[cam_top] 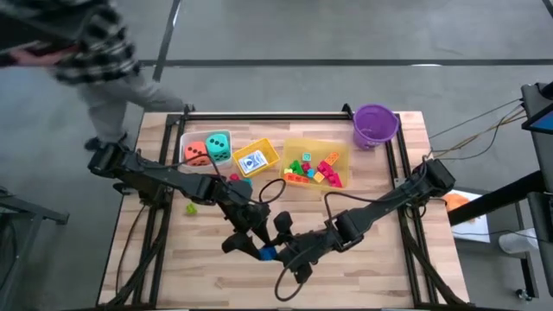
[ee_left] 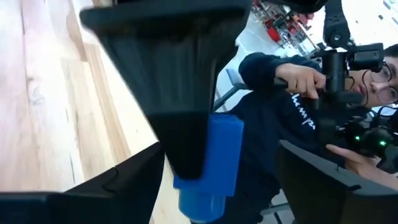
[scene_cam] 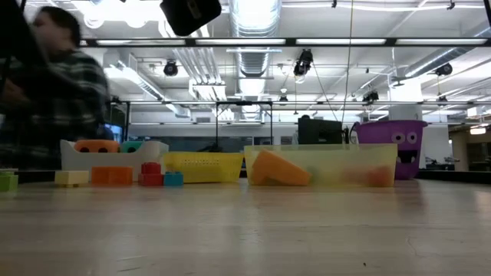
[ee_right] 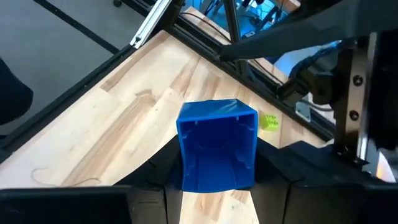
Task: Pick & Place Toys
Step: Put the dark blue game piece into the yellow bin
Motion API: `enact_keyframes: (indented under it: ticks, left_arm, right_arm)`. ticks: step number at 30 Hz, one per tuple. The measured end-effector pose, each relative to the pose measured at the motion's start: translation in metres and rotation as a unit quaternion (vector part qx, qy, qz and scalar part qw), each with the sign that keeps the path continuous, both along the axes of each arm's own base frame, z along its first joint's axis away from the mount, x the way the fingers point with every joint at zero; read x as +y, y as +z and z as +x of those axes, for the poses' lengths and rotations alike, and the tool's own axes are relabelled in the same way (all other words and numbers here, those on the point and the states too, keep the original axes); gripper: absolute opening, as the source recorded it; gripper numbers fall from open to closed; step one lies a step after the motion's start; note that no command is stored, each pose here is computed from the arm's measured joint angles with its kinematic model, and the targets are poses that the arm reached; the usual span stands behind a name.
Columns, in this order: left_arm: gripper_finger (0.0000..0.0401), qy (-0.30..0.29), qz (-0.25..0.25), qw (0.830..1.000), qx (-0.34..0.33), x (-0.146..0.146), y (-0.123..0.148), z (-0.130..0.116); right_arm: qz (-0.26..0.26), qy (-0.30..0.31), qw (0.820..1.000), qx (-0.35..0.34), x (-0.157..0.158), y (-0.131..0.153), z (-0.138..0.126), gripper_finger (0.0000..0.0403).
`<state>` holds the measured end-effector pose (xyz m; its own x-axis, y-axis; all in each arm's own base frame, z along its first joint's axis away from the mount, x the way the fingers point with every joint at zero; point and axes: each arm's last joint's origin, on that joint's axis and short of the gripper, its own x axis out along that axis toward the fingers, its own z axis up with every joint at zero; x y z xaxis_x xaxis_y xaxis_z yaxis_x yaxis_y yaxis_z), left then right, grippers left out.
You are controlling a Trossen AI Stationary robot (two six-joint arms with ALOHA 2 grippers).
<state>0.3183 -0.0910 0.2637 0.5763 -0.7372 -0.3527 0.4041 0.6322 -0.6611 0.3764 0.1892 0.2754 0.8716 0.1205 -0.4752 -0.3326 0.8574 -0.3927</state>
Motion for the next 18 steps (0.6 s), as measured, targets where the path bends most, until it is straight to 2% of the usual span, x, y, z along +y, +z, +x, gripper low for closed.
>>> enact_keyframes:
  ticks: [5,11,18]
  left_arm:
    - [0.0305,0.009,0.012,0.999,0.040,0.004,-0.004,-0.005]
    - [0.0306,0.069,0.054,0.993,0.074,0.012,-0.004,-0.013]
    - [0.0306,0.124,0.089,0.985,0.081,0.021,0.012,-0.032]
  right_arm:
    - [0.012,-0.010,1.000,0.007,-0.001,0.000,-0.001,0.0129]
    - [0.021,-0.021,1.000,0.010,-0.002,0.000,-0.001,0.0128]
    - [0.060,-0.045,0.997,0.025,-0.005,0.002,-0.004,0.0128]
